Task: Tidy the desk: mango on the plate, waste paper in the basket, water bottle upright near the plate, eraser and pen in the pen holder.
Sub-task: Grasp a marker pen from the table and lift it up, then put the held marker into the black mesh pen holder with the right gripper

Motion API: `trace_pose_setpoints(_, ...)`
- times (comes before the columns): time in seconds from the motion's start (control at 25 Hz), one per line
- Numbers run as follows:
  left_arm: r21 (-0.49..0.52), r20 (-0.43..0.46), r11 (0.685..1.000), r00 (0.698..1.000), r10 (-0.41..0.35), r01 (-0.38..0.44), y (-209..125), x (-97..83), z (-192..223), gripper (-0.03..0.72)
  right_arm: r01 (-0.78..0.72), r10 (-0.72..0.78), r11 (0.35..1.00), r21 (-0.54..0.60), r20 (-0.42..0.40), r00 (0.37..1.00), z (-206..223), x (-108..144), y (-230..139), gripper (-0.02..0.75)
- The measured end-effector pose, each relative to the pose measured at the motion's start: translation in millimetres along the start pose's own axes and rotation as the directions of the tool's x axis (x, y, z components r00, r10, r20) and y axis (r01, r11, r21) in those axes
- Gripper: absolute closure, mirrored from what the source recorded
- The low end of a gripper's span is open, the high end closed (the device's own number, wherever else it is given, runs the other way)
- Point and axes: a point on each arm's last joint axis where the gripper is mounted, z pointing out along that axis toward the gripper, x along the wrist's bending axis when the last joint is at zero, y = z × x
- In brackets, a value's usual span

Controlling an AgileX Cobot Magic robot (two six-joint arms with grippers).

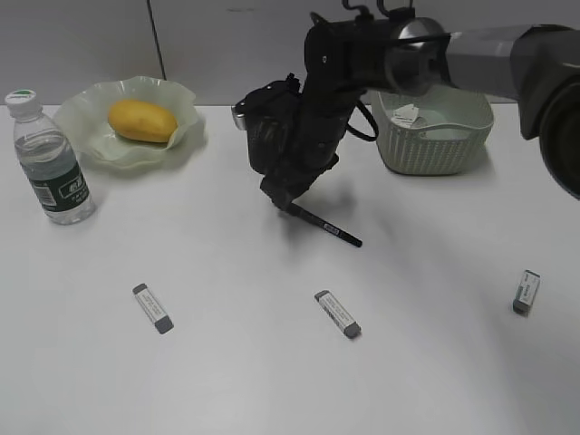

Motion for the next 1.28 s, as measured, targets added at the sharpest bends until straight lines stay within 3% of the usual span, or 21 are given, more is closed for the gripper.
trace_pose_setpoints(0.4,0.000,0.000,1.000,1.000,0.000,0.000,0.0,0.0,0.0,0.312,-0.001,0.001,1.000,0.023,-0.011,1.000,24.1,0.5,-7.2,0.321)
trace_pose_setpoints(0.6,0.000,0.000,1.000,1.000,0.000,0.000,0.0,0.0,0.0,0.312,0.015,-0.015,0.999,0.029,0.005,1.000,24.3,-1.1,-7.6,0.435)
trace_pose_setpoints(0.76,0.000,0.000,1.000,1.000,0.000,0.000,0.0,0.0,0.0,0.312,0.018,-0.018,0.999,0.032,0.007,1.000,24.0,-1.4,-7.7,0.577)
trace_pose_setpoints(0.92,0.000,0.000,1.000,1.000,0.000,0.000,0.0,0.0,0.0,0.312,0.023,-0.023,0.998,0.052,0.001,1.000,21.3,-1.4,-7.4,0.594)
trace_pose_setpoints(1.08,0.000,0.000,1.000,1.000,0.000,0.000,0.0,0.0,0.0,0.312,0.012,-0.011,0.999,0.039,-0.024,1.000,-1.2,0.1,2.7,0.594)
trace_pose_setpoints(1.28,0.000,0.000,1.000,1.000,0.000,0.000,0.0,0.0,0.0,0.312,-0.024,0.015,0.992,-0.121,-0.075,0.997,-63.6,6.5,28.8,0.594)
